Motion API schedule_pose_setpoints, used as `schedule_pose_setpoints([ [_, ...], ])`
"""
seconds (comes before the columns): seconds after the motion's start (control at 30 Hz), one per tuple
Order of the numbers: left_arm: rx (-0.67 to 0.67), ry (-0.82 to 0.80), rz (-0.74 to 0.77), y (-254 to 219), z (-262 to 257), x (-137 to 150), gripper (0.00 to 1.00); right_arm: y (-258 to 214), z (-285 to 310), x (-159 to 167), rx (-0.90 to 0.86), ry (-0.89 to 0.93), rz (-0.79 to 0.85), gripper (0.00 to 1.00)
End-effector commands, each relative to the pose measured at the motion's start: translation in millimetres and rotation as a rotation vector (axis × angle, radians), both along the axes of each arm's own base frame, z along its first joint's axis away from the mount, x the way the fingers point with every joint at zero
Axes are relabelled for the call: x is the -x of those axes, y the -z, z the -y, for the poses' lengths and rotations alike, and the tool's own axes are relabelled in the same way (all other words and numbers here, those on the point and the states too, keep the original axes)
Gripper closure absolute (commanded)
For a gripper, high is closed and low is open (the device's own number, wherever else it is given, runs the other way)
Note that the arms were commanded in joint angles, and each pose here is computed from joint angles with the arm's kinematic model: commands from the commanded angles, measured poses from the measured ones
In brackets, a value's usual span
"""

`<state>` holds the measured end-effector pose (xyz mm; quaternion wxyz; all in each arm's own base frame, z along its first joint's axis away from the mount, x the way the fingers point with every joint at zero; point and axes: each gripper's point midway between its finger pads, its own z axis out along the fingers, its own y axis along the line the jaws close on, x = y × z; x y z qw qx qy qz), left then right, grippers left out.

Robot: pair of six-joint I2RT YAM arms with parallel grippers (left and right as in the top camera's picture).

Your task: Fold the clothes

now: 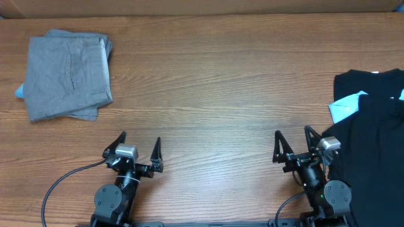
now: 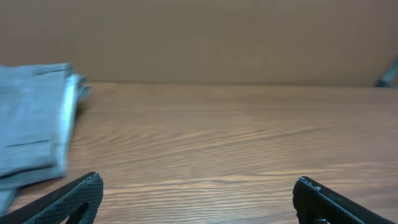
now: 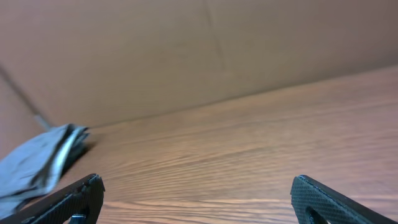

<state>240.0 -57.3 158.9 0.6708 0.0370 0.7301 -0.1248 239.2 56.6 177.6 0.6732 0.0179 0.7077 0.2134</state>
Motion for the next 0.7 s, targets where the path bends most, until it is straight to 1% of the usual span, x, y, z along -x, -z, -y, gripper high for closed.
schedule_pose_setpoints([
  [0.0,0.055,0.090,0.043,-14.3,14.8,4.5,0.00,-8.4,-17.8,6.9,-0.006,-0.112,0.033,0.00],
  [0.07,0.065,0.092,0.101,-33.5,14.4,5.9,0.00,-28.5,-28.3,15.2,-0.006,-0.182,0.077,0.00],
  [0.13,0.077,0.089,0.182,-64.6,12.5,10.7,0.00,-57.9,-39.0,28.2,-0.005,-0.258,0.135,0.00],
  [0.2,0.069,0.058,0.247,-95.5,5.7,16.9,0.00,-88.5,-40.9,39.1,-0.024,-0.279,0.161,0.00],
  [0.33,0.059,-0.018,0.261,-129.4,-8.6,21.7,0.00,-112.9,-39.7,44.4,0.018,-0.273,0.124,0.00],
  [0.4,0.035,-0.018,0.228,-139.3,-8.4,21.4,0.00,-115.9,-40.3,40.7,0.025,-0.274,0.060,0.00],
  [0.5,0.004,-0.017,0.111,-146.3,-7.1,15.5,0.00,-113.2,-41.6,29.4,0.023,-0.276,-0.068,0.00],
  [0.57,-0.020,-0.015,0.016,-150.8,-5.4,8.6,0.00,-106.4,-42.2,17.5,0.020,-0.271,-0.179,0.00],
  [0.67,-0.048,-0.004,-0.109,-162.7,-1.1,-1.8,0.00,-87.5,-37.5,-4.9,0.025,-0.226,-0.393,0.00],
])
